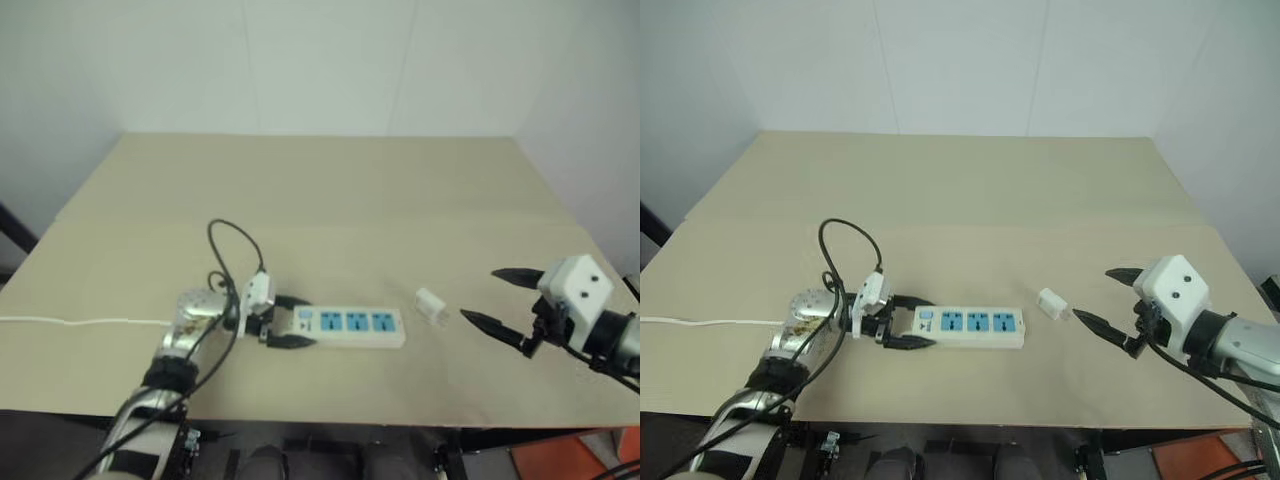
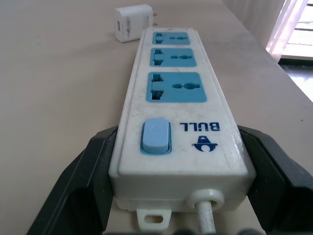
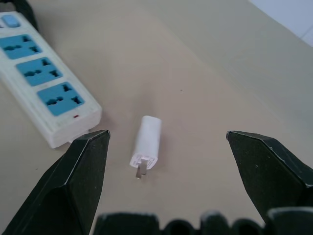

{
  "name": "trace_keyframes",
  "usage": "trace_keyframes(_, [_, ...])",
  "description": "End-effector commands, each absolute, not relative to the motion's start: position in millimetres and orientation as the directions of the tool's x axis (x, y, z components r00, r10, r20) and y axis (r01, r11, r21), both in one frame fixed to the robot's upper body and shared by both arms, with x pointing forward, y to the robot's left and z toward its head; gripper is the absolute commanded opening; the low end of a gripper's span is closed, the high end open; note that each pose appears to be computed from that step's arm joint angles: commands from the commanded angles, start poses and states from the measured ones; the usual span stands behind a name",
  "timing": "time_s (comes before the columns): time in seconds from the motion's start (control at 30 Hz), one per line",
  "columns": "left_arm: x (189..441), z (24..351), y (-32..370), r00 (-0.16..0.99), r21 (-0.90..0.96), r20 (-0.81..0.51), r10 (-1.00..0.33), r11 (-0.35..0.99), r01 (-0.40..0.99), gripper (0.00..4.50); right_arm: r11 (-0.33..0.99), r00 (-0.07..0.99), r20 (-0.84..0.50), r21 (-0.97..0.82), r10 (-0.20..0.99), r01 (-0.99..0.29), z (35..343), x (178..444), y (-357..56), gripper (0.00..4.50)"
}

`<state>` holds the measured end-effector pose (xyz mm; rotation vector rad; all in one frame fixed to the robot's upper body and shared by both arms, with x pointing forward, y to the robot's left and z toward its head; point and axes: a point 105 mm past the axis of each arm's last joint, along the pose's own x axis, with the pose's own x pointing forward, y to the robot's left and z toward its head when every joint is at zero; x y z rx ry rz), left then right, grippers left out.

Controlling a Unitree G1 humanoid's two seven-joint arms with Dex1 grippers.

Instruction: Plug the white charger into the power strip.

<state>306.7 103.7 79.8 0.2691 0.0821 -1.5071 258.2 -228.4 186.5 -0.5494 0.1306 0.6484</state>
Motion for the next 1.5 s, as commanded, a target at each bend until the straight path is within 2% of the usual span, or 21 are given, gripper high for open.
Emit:
trace_keyframes(0.03, [303,83,101,0.057,0.162,-0.231,-0.971,0.019,0.987,3.27,0.683,0.825,-0.278,-0.465,0.492,-0.564,195,266,-230,4.50])
trace_keyframes(0.2, [300,73,104,0.037,0.140,-0.261,-0.965,0.000,0.990,3.27,0.751,0.859,-0.334,-0.425,0.388,-0.505,199,286,-232,4.50])
trace_keyframes(0.37, [302,73,103,0.029,0.145,-0.269,-0.963,-0.010,0.989,3.27,0.787,0.839,-0.424,-0.359,0.341,-0.502,202,298,-226,4.50])
trace_keyframes(0.67, [303,66,99,0.060,0.138,-0.262,-0.963,0.024,0.990,3.27,0.822,0.644,-0.708,-0.160,0.290,-0.546,200,318,-196,4.50])
trace_keyframes(0.83, [303,62,99,0.071,0.135,-0.258,-0.963,0.037,0.990,3.27,0.794,0.545,-0.805,-0.166,0.233,-0.584,193,320,-194,4.50])
trace_keyframes(1.17, [298,59,98,0.060,0.120,-0.251,-0.966,0.030,0.992,3.27,0.733,0.442,-0.874,-0.164,0.203,-0.660,177,330,-181,4.50])
trace_keyframes(1.5, [294,53,97,0.048,0.111,-0.260,-0.964,0.019,0.994,3.27,0.701,0.414,-0.888,-0.165,0.201,-0.694,167,348,-170,4.50])
